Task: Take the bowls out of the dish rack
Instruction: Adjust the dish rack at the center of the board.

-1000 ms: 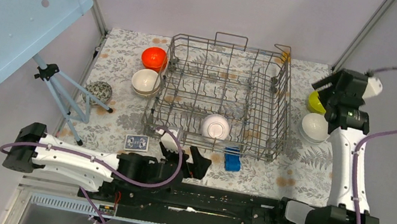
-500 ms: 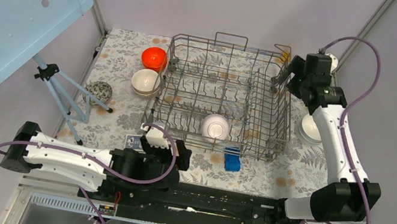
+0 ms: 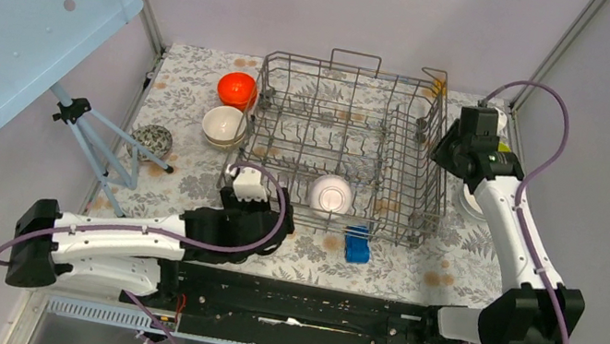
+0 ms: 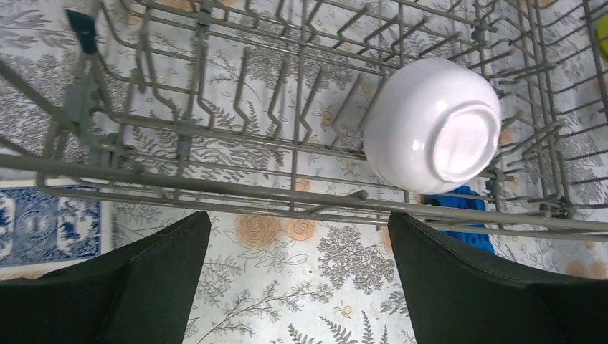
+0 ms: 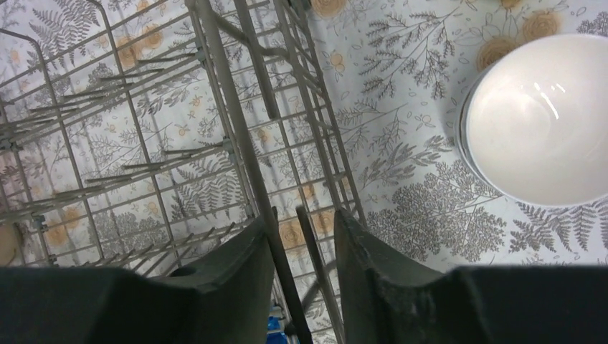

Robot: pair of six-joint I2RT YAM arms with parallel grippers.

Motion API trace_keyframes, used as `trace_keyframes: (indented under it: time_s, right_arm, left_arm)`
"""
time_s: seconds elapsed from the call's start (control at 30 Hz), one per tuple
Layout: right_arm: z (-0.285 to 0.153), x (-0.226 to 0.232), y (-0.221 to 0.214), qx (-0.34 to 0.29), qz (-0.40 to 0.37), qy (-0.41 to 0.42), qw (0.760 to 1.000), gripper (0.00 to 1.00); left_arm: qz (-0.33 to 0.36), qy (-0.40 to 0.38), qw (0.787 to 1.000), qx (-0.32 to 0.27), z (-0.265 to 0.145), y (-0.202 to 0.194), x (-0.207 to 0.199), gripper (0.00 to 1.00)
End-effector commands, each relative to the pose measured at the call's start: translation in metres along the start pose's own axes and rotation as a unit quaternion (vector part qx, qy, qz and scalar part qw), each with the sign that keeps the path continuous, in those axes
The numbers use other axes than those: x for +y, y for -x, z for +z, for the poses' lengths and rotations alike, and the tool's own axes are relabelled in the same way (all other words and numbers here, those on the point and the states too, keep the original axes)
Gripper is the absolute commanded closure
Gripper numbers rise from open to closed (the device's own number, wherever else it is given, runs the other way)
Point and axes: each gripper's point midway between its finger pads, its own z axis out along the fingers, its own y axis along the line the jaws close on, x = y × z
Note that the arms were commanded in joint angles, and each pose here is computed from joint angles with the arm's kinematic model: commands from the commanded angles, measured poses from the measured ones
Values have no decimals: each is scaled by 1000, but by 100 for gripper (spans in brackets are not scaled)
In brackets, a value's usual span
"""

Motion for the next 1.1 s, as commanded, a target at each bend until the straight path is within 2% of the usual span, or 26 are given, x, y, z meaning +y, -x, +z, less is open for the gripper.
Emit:
trace_keyframes:
  time_s: [0.0, 0.13, 0.33, 1.07]
  right_arm:
    - [-22, 6, 4, -28, 7, 34, 999, 64]
    - [-29, 4, -4, -27, 12, 44, 999, 78]
    - [-47, 5, -10, -31, 24, 70, 997, 87]
    - [-100, -2, -35, -43, 37, 127, 990, 87]
  left_arm:
    - [-35, -53, 998, -11, 9, 18, -35, 1]
    - [-48, -47, 998, -16, 19, 22, -39, 1]
    - [-65, -40, 997, -16, 24, 20, -42, 1]
    - [-48, -44, 998, -23, 42, 30, -79, 2]
